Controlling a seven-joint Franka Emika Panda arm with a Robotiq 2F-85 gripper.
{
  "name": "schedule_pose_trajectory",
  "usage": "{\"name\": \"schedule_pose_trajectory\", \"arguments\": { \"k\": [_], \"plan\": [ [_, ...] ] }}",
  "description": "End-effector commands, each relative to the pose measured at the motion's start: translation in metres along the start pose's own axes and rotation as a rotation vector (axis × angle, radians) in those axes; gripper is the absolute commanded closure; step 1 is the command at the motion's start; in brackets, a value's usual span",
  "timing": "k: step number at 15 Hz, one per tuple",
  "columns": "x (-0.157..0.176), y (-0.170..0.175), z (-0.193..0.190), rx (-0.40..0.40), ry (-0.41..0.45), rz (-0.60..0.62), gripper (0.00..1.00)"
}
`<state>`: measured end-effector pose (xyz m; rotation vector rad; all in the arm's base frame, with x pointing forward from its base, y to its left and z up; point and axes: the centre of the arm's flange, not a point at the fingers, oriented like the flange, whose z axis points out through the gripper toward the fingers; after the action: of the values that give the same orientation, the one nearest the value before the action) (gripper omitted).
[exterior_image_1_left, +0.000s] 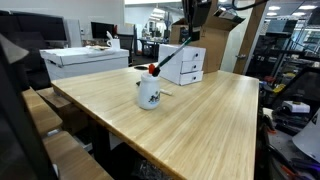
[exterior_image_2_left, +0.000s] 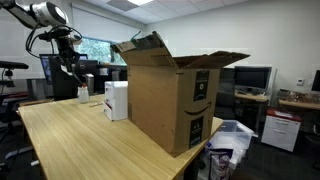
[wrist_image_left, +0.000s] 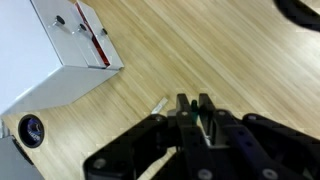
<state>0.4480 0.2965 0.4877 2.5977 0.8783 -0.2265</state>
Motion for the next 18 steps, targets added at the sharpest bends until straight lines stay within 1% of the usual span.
{"name": "schedule_pose_trajectory", "arguments": {
  "k": [1,5,14,18],
  "plan": [
    [-0.007,-0.005,0.005,0.013,0.021,-0.029,0.94],
    [0.002,-0.008,0.004,0.01,0.023,-0.056,0.94],
    [0.012,-0.009,0.012,0.014,0.007,-0.103,0.94],
    [0.027,-0.011,0.015,0.016,0.011,-0.151,0.94]
  ]
}}
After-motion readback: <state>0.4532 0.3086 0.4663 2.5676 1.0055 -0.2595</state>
